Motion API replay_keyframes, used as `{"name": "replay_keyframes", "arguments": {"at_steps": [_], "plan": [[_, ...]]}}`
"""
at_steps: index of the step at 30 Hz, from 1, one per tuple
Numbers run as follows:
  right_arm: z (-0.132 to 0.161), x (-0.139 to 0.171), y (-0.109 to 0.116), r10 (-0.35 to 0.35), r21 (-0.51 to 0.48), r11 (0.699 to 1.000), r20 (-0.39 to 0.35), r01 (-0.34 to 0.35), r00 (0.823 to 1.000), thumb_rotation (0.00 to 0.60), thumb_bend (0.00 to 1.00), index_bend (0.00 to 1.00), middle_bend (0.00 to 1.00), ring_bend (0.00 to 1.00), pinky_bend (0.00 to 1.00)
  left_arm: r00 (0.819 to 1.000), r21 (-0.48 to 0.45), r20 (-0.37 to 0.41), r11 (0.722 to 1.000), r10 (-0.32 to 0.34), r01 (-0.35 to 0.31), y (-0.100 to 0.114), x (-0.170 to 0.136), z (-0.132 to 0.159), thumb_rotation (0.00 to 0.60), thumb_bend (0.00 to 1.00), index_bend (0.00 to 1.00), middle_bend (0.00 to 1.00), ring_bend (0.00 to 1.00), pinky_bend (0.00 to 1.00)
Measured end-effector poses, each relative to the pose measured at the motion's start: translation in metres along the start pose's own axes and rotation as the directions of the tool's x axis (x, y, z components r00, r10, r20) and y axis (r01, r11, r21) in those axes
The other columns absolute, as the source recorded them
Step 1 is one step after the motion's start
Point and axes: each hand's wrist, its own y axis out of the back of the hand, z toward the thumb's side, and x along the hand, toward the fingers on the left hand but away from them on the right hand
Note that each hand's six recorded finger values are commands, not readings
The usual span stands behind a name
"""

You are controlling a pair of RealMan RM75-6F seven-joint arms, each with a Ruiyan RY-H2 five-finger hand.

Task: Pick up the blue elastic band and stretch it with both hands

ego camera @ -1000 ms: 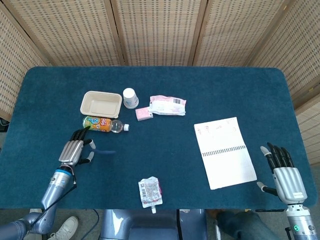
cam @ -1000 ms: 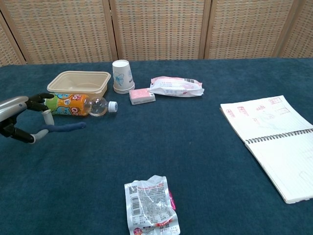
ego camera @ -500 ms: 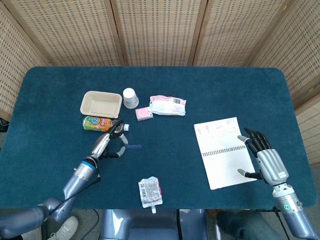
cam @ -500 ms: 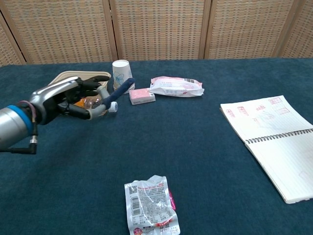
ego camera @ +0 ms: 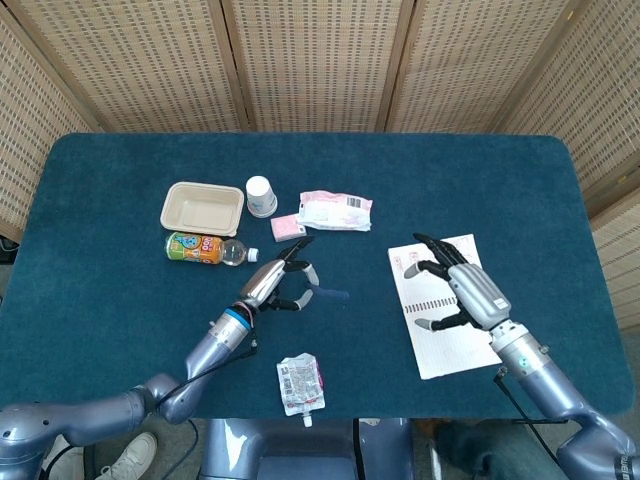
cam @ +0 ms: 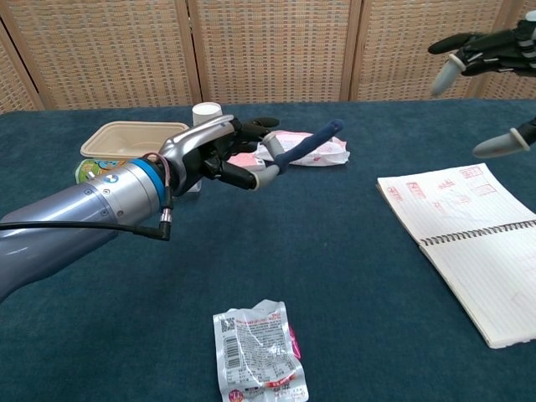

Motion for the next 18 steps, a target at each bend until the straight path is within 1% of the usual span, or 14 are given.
{"name": "replay_keyframes", "arguments": {"at_steps": [4, 9, 18], "plan": [[0.009, -0.014, -0.006, 0.041, -0.011, 0.999, 0.000, -0.041, 0.999, 0.600, 0.25, 0.45, 0.00, 0.00, 0.00, 1.000, -0.007, 0.007, 1.000, -0.004, 0.004, -0.006, 0.007, 0.009, 0.600, 0.48, 0.70, 0.00, 0.00, 0.00], [0.019, -0.026, -0.018, 0.073, -0.009, 0.997, -0.003, -0.073, 0.997, 0.600, 0.31, 0.50, 0.00, 0.00, 0.00, 1.000, -0.017, 0.013, 1.000, -0.009, 0.009, -0.012, 0.011, 0.016, 0.600, 0.48, 0.70, 0.00, 0.00, 0.00], [0.033, -0.038, -0.031, 0.087, -0.011, 0.996, -0.015, -0.087, 0.996, 0.600, 0.37, 0.52, 0.00, 0.00, 0.00, 1.000, -0.028, 0.004, 1.000, -0.011, 0.011, -0.016, 0.012, 0.018, 0.600, 0.48, 0.70, 0.00, 0.00, 0.00]]}}
